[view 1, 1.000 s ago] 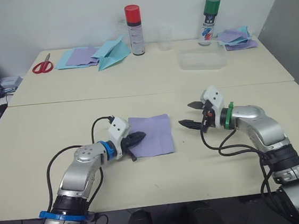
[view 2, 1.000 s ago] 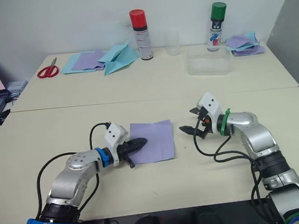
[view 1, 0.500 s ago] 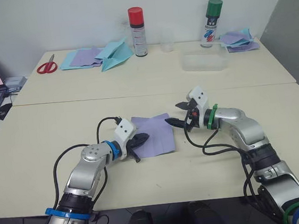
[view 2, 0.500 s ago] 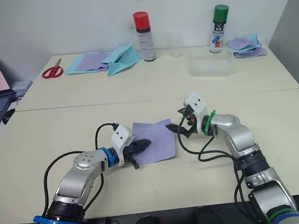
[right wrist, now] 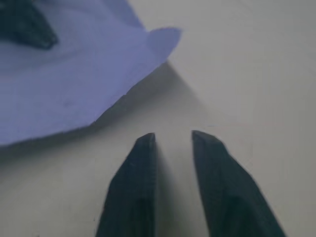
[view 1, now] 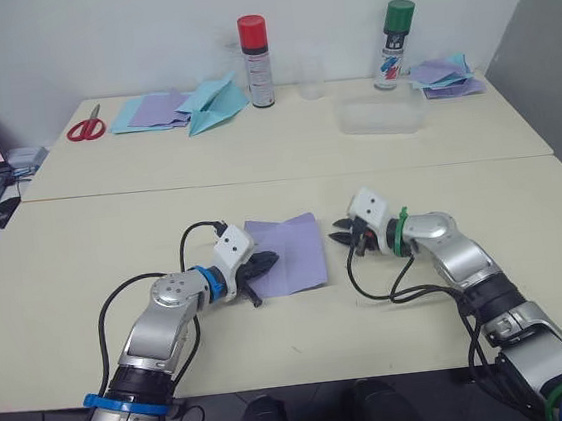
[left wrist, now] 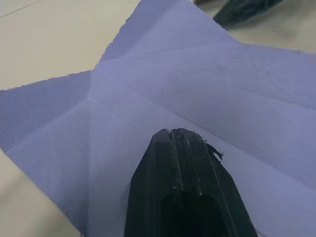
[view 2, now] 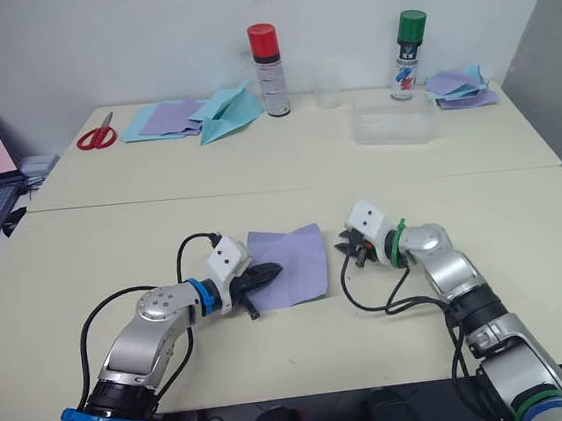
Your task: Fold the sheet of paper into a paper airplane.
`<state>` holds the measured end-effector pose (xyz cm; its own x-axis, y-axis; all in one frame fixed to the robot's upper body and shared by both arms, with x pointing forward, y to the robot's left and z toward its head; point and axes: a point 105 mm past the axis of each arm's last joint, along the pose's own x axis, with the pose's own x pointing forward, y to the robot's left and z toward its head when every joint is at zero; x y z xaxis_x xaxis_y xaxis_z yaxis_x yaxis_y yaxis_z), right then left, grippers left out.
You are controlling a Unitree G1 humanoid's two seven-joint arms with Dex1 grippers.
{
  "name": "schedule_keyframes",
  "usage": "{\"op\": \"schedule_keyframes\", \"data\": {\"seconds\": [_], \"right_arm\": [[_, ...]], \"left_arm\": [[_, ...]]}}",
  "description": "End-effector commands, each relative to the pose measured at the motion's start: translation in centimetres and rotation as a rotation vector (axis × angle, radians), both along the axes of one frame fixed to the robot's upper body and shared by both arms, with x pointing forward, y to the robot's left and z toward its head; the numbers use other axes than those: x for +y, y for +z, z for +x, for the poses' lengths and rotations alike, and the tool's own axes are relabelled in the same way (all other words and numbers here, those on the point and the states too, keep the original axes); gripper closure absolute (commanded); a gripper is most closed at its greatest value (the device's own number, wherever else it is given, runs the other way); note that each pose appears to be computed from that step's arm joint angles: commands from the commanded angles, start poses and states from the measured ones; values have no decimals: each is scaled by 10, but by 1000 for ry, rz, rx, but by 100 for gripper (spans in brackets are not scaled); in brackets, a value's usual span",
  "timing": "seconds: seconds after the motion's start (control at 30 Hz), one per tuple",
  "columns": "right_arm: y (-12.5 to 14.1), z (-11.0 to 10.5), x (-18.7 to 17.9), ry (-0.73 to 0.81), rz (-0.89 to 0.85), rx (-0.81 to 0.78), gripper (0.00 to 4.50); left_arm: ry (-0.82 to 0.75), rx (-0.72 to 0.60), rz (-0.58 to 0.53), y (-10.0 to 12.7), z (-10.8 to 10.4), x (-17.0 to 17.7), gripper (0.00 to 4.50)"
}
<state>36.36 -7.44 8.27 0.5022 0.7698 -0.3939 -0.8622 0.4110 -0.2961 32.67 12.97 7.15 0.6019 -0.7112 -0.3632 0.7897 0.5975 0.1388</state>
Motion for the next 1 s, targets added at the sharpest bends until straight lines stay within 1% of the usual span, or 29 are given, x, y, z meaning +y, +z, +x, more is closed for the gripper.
{"op": "schedule_keyframes", "data": {"seconds": [0.03, 0.2, 0.27, 0.43, 0.5, 0.73, 0.83, 1.0], "right_arm": [[6, -14, 22, 104, 57, 7, 448], [18, -30, 48, 113, 247, 117, 448], [23, -31, 52, 92, 294, 140, 448], [44, -31, 61, 100, 421, 164, 448], [44, -31, 68, 106, 416, 165, 448], [25, -24, 91, 98, 332, 157, 448], [20, -21, 101, 106, 323, 152, 448], [11, -25, 114, 152, 290, 138, 448]], "left_arm": [[0, 72, 32, -19, -7, 2, 450], [6, 83, 29, -20, -9, 3, 450], [11, 87, 28, -20, -10, 4, 450], [13, 110, 60, -25, -15, 11, 450], [13, 116, 62, -26, -18, 13, 450], [30, 127, 74, -27, -22, 21, 450], [48, 126, 78, -26, -22, 24, 450], [84, 126, 92, -25, -22, 33, 450]]}}
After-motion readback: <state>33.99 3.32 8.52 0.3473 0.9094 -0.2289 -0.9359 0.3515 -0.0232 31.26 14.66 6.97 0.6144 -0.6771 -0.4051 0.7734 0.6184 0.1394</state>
